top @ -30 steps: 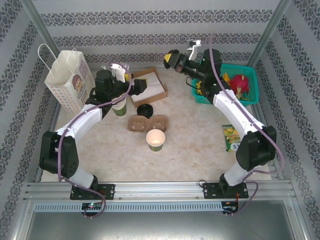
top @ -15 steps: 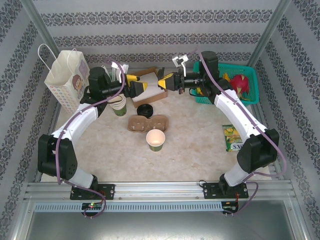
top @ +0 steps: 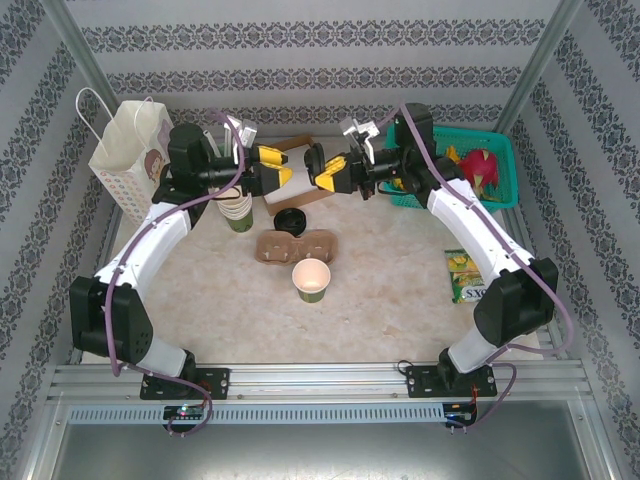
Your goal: Pack the takeout coffee
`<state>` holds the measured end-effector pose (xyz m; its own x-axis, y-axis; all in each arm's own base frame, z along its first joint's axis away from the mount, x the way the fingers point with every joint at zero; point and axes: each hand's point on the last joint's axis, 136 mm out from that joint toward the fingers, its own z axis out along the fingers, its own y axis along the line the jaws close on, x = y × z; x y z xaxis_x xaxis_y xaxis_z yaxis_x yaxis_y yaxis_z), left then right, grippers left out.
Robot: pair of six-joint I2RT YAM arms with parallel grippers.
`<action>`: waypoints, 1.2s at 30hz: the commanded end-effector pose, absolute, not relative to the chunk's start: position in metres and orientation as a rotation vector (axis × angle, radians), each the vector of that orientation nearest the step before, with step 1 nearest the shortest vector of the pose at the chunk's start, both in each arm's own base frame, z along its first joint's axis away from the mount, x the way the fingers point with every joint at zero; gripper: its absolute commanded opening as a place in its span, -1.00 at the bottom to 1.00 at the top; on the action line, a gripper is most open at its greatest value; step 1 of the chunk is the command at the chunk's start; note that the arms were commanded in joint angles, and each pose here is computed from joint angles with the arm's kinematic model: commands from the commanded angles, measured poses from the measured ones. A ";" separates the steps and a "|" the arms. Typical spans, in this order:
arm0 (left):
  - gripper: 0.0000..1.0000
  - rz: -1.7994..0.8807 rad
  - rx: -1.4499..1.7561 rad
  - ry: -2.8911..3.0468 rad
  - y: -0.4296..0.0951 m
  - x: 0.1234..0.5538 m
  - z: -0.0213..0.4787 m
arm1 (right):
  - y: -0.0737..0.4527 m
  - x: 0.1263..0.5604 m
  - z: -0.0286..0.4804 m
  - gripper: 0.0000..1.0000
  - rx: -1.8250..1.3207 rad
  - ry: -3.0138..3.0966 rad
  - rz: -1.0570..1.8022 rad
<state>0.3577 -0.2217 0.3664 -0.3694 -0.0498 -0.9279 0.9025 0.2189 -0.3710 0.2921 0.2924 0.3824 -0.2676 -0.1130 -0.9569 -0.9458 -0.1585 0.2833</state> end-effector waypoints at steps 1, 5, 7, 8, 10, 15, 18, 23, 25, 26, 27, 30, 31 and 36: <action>0.27 -1.301 0.967 1.473 -0.223 0.335 0.391 | 0.295 0.268 0.406 -1.00 -1.355 1.264 1.533; 0.13 -1.312 1.056 1.439 -0.227 0.324 0.396 | 0.298 0.260 0.406 -1.00 -1.360 1.275 1.563; 0.07 -1.335 1.106 1.431 -0.229 0.318 0.395 | 0.299 0.258 0.408 -1.00 -1.364 1.272 1.567; 0.03 -1.348 1.134 1.422 -0.230 0.314 0.395 | 0.300 0.256 0.409 -1.00 -1.369 1.266 1.571; -0.10 -1.381 1.182 1.404 -0.231 0.307 0.396 | 0.303 0.253 0.409 -1.00 -1.379 1.259 1.574; -0.22 -1.390 1.148 1.510 -0.235 0.320 0.397 | 0.306 0.253 0.410 -1.00 -1.381 1.253 1.555; -0.18 -1.242 1.080 1.567 -0.240 0.336 0.387 | 0.307 0.255 0.412 -1.00 -1.370 1.263 1.540; -0.02 -1.182 1.055 1.505 -0.237 0.334 0.390 | 0.307 0.252 0.418 -1.00 -1.375 1.249 1.535; -0.02 -1.228 1.073 1.497 -0.239 0.331 0.391 | 0.307 0.247 0.421 -1.00 -1.390 1.232 1.551; -0.01 -1.246 1.080 1.495 -0.239 0.330 0.391 | 0.307 0.245 0.421 -1.00 -1.396 1.227 1.558; -0.03 -1.261 1.095 1.488 -0.240 0.328 0.391 | 0.307 0.243 0.422 -1.00 -1.404 1.218 1.568; -0.05 -1.290 1.146 1.455 -0.240 0.317 0.395 | 0.306 0.241 0.421 -1.00 -1.410 1.213 1.575; -0.06 -1.295 1.162 1.438 -0.240 0.313 0.398 | 0.306 0.240 0.421 -1.00 -1.412 1.211 1.576; -0.07 -1.304 1.176 1.408 -0.240 0.310 0.404 | 0.307 0.236 0.420 -1.00 -1.426 1.195 1.585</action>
